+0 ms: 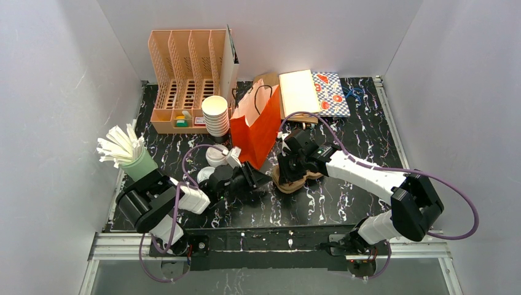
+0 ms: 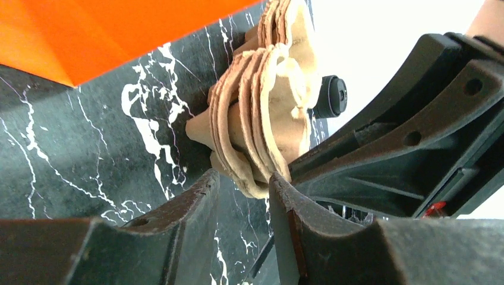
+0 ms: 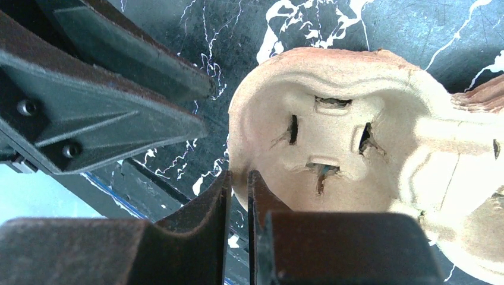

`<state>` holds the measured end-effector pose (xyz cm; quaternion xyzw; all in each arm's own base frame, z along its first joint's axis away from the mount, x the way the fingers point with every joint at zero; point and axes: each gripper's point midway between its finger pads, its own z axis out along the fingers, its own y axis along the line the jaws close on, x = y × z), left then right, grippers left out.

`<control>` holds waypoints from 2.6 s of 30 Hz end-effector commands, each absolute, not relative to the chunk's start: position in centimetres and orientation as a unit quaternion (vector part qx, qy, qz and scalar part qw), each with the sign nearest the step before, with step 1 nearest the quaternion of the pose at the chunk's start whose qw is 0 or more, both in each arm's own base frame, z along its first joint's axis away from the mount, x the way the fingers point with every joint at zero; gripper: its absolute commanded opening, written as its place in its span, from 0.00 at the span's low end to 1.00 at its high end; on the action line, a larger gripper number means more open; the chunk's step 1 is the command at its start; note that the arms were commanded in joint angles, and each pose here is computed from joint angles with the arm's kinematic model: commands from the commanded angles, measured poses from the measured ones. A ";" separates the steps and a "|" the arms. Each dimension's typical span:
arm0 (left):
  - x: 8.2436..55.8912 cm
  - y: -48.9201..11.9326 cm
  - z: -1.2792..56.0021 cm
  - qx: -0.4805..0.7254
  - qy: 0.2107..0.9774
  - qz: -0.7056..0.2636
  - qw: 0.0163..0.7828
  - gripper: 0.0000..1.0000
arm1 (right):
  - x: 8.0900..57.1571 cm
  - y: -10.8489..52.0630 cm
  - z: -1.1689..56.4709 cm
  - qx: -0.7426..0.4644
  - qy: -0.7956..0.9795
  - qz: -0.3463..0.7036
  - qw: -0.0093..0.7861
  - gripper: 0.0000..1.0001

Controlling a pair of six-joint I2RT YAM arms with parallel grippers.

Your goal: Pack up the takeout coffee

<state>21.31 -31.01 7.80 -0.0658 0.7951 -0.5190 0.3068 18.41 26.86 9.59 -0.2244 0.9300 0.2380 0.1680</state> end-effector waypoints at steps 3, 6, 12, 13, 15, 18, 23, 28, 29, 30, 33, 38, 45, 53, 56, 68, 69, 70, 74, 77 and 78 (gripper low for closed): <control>22.9 -31.3 9.3 -0.066 0.781 -0.533 0.320 0.34 | 18.6 28.0 11.7 -0.227 0.919 0.264 0.186 0.16; 23.2 -31.4 9.4 -0.066 0.780 -0.535 0.320 0.34 | 18.7 28.0 11.7 -0.228 0.918 0.265 0.186 0.15; 23.5 -31.7 9.0 -0.068 0.783 -0.532 0.315 0.34 | 18.6 28.2 11.6 -0.230 0.917 0.268 0.183 0.15; 23.6 -31.7 8.9 -0.068 0.783 -0.532 0.315 0.34 | 18.6 28.2 11.7 -0.230 0.917 0.268 0.184 0.15; 23.7 -31.8 8.8 -0.069 0.783 -0.532 0.314 0.33 | 18.6 28.2 11.7 -0.231 0.917 0.269 0.184 0.15; 23.9 -31.8 8.7 -0.071 0.784 -0.531 0.314 0.32 | 18.6 28.2 11.6 -0.231 0.917 0.268 0.184 0.15; 24.1 -31.6 8.8 -0.074 0.781 -0.531 0.318 0.29 | 18.6 28.2 11.6 -0.232 0.917 0.268 0.182 0.15; 24.2 -31.7 8.7 -0.074 0.782 -0.533 0.315 0.32 | 18.6 28.3 11.4 -0.234 0.917 0.268 0.179 0.15; 24.2 -31.8 8.7 -0.074 0.782 -0.534 0.314 0.32 | 18.6 28.3 11.4 -0.234 0.917 0.268 0.179 0.15; 24.1 -31.8 8.6 -0.074 0.782 -0.534 0.312 0.32 | 18.6 28.3 11.4 -0.235 0.917 0.268 0.178 0.15; 24.2 -32.0 8.5 -0.073 0.783 -0.535 0.310 0.32 | 18.6 28.3 11.4 -0.236 0.917 0.269 0.179 0.15; 24.2 -32.2 8.5 -0.072 0.780 -0.540 0.308 0.34 | 18.5 28.4 11.5 -0.238 0.915 0.271 0.178 0.15; 24.2 -32.0 8.9 -0.073 0.776 -0.543 0.314 0.42 | 18.5 28.4 11.4 -0.240 0.916 0.271 0.176 0.14; 24.2 -31.8 9.3 -0.075 0.772 -0.545 0.318 0.40 | 18.4 28.3 11.4 -0.241 0.916 0.270 0.175 0.13; 24.2 -32.1 9.0 -0.073 0.774 -0.545 0.314 0.42 | 18.4 28.4 11.4 -0.241 0.915 0.272 0.175 0.13; 24.1 -32.2 7.1 -0.076 0.789 -0.533 0.298 0.41 | 20.2 28.1 10.7 -0.226 0.925 0.233 0.196 0.45; 24.1 -32.2 7.1 -0.076 0.789 -0.533 0.298 0.41 | 20.4 28.1 10.6 -0.225 0.926 0.229 0.197 0.46; 24.2 -32.2 7.0 -0.076 0.789 -0.532 0.298 0.41 | 20.6 28.0 10.4 -0.226 0.927 0.224 0.197 0.47; 24.2 -32.2 7.0 -0.076 0.789 -0.532 0.298 0.41 | 20.9 28.1 9.6 -0.230 0.929 0.215 0.194 0.49; 24.2 -32.3 7.0 -0.076 0.789 -0.533 0.298 0.41 | 21.0 28.2 9.0 -0.231 0.931 0.210 0.190 0.46; 24.3 -32.3 7.0 -0.076 0.788 -0.533 0.298 0.41 | 21.0 28.2 8.9 -0.232 0.931 0.211 0.189 0.44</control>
